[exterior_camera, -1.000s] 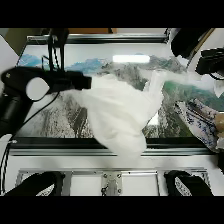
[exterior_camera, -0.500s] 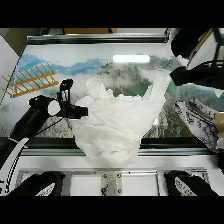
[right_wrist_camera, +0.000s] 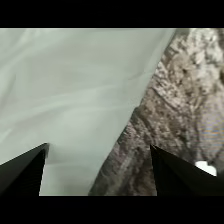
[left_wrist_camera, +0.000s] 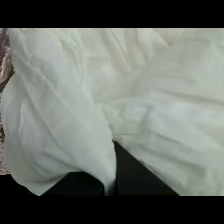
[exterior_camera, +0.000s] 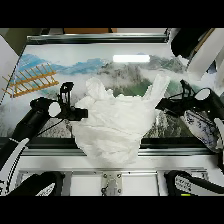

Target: Fold the clothes and pants, and hang the long-sleeved shirts on hangers.

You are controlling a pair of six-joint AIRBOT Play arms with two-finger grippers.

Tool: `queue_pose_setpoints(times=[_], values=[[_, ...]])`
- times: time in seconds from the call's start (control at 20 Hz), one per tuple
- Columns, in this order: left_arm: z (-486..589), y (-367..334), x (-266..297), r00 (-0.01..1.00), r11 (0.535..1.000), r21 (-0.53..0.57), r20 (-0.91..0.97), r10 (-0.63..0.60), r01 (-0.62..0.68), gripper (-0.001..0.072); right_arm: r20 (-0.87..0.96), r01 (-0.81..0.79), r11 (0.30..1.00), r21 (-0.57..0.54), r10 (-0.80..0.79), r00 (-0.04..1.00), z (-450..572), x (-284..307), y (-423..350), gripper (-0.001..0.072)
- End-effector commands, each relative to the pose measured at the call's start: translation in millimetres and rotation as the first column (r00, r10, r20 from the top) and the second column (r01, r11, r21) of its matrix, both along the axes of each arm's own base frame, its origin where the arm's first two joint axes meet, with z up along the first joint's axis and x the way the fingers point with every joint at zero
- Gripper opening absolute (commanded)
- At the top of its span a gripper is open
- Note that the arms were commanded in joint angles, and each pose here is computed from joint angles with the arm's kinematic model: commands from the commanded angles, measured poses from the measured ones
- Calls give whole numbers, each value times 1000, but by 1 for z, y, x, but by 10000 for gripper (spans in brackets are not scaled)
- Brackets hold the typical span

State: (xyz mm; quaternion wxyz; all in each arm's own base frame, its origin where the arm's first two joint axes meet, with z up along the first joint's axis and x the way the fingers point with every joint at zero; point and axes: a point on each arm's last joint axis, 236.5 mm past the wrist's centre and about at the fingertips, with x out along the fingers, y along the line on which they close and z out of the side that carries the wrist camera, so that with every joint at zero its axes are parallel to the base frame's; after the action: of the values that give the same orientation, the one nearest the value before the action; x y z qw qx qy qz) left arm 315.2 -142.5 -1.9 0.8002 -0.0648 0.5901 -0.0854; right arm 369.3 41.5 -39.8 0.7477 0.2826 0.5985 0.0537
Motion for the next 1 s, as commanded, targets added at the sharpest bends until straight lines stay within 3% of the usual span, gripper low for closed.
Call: queue_pose_setpoints(times=[0.0,0.15,0.2,0.25,0.3,0.45,0.55,0.6,0.7,0.8,0.95], values=[[1,-1,3,1000,1000,-6,15,1,-1,15,-36,150,949,276,-146,989,-24,10,30,716],[2,-1,4,1000,1000,-7,19,2,-2,15,-40,125,936,328,-119,992,-36,16,53,715],[2,-1,4,1000,1000,-7,19,2,-2,15,-32,120,936,330,-116,993,-37,18,57,651],[2,1,5,1000,1000,2,23,0,0,15,-10,100,942,322,-102,995,-35,21,59,279],[4,4,8,999,1000,17,35,-3,3,15,24,72,946,315,-84,996,-29,24,59,10],[55,19,36,987,995,95,160,-24,8,15,196,-13,960,280,-44,980,38,49,41,12],[120,20,56,949,997,80,314,-18,-7,15,349,-87,967,239,-2,937,111,62,32,12],[232,17,67,835,1000,-13,549,19,-14,15,549,-162,974,159,50,835,212,65,29,11],[347,16,47,657,993,-118,751,73,25,15,737,-193,980,50,94,670,322,47,33,11],[441,14,2,465,973,-197,877,121,117,14,861,-187,982,-30,120,494,412,11,43,11],[510,10,-61,314,934,-248,936,162,259,14,956,-134,986,-99,132,262,502,-46,53,11]])
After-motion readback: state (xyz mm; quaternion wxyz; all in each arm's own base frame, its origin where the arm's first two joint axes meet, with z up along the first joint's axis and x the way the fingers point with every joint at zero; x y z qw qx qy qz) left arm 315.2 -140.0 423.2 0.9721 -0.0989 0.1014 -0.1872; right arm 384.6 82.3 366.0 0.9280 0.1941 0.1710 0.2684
